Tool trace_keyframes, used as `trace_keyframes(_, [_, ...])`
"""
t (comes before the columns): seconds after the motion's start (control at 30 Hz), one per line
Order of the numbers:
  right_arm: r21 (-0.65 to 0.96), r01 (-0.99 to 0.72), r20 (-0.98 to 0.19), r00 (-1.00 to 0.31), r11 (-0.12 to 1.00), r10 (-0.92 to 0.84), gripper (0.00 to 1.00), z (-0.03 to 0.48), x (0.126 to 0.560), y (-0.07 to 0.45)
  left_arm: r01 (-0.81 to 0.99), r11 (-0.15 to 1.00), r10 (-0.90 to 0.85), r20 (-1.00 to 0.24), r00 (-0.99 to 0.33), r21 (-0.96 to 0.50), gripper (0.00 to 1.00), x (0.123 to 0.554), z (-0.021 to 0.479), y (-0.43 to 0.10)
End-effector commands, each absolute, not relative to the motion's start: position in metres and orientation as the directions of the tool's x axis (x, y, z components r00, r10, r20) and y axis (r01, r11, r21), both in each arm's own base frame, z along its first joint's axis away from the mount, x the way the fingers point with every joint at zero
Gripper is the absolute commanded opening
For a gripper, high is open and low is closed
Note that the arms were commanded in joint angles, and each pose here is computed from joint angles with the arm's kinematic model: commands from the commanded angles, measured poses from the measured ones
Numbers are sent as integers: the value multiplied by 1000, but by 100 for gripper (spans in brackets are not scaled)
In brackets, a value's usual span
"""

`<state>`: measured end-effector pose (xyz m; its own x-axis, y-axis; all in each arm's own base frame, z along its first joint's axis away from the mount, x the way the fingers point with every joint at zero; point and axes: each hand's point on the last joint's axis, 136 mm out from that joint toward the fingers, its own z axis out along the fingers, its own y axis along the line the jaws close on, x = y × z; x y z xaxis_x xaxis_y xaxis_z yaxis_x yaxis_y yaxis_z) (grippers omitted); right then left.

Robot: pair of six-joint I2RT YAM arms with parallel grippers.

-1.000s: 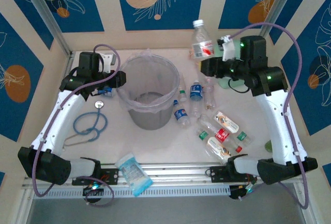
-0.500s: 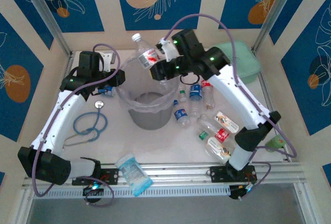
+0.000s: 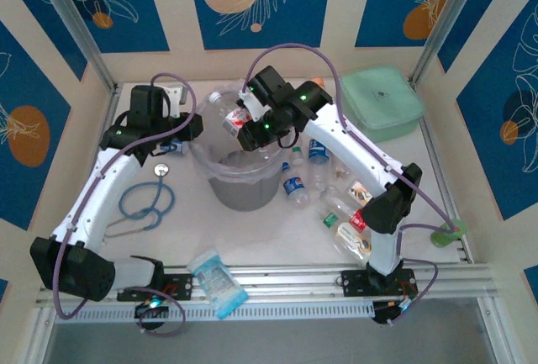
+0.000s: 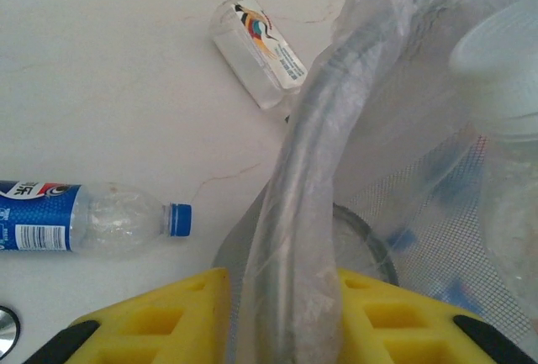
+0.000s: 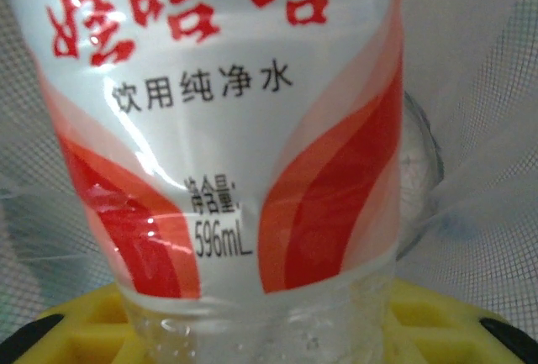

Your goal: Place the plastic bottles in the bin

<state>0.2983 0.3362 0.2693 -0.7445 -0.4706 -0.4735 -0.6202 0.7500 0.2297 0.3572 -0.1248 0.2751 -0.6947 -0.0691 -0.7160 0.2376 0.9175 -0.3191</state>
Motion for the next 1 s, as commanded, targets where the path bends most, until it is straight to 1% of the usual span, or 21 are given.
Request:
trace_keyframes(0.0, [224,-621,-418,-758,751,-502,25,247,295,337,234,919,-78,-731,-678,-316,32,356,278,-125])
trace_keyframes(0.13, [237,-612,-399,-769,754,-499,38,236,299,341,236,919,-77,-730,-679,-316,31,356,276,-125])
trace_keyframes(0.23, [247,-611,-404,-770,752,-493,57,237,300,342,236,919,-76,-730,-679,-315,31,356,276,-125])
trace_keyframes(0.3, [246,-612,-409,-769,752,-492,66,239,301,342,236,920,-74,-732,-677,-312,31,356,276,-124])
trace_keyframes(0.37, [247,-617,-417,-764,747,-493,72,244,300,343,237,920,-74,-733,-677,-312,30,356,276,-125])
trace_keyframes(0.57, [243,-635,-460,-741,733,-489,79,268,300,343,238,919,-74,-731,-678,-314,30,357,275,-125])
trace_keyframes(0.67, [235,-648,-484,-725,725,-491,80,282,297,342,236,921,-74,-732,-677,-311,30,356,274,-124])
trace_keyframes(0.83, [226,-667,-564,-684,710,-463,85,321,291,336,236,921,-72,-732,-678,-310,30,356,274,-124])
trace_keyframes(0.97, [186,-664,-622,-650,724,-437,85,349,290,321,234,922,-71,-729,-681,-308,30,356,272,-124])
